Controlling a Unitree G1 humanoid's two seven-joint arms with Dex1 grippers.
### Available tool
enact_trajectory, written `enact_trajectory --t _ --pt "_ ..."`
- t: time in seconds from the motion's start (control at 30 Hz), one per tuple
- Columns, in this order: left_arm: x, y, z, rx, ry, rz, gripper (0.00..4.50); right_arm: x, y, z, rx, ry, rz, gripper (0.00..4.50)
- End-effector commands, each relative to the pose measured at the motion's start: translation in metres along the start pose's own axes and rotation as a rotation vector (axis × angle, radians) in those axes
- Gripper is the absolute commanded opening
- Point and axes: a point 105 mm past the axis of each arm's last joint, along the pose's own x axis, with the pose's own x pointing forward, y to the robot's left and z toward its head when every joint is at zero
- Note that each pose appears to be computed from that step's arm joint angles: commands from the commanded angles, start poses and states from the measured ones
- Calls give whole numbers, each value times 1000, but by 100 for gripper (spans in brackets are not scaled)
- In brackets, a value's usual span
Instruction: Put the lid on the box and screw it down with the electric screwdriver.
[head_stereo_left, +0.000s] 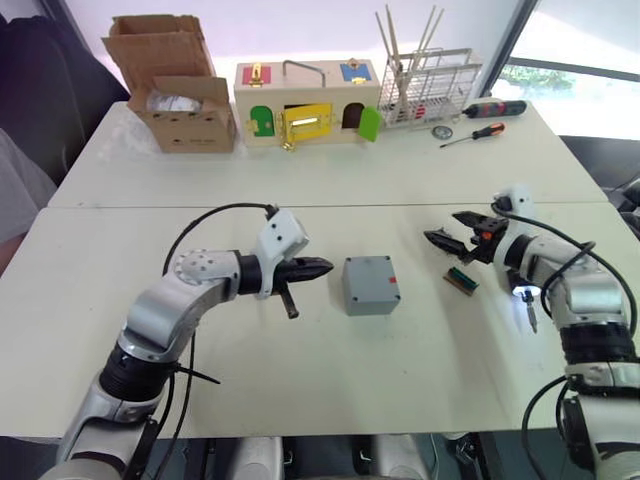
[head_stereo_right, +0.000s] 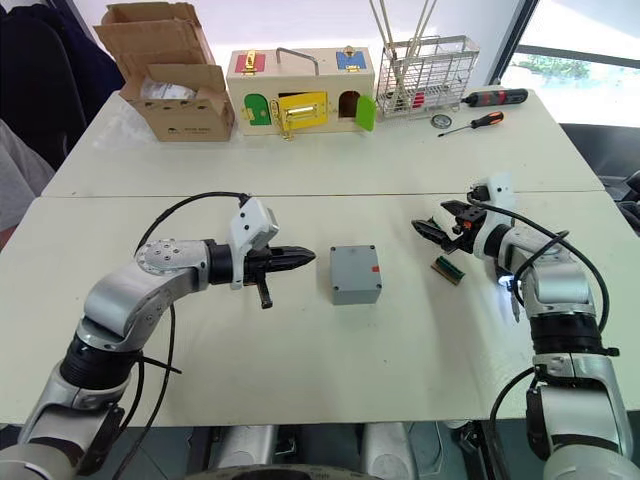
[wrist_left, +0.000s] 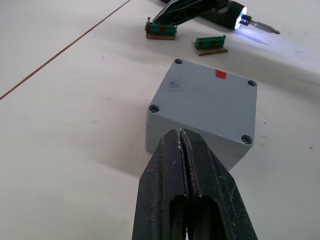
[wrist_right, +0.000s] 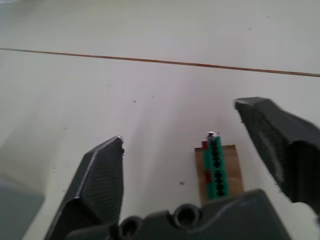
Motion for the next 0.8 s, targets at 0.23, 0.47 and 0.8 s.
enact_trajectory --t 0.23,0.47,0.8 --pt "-6 -20 18 76 -14 -30 0 3 -8 2 -23 -36 -30 276" --pt "-4 -18 18 70 -8 -27 0 4 -10 -1 8 -41 -45 276" --pt "-3 -17 18 71 -12 -19 0 11 -9 -2 23 -51 -55 50"
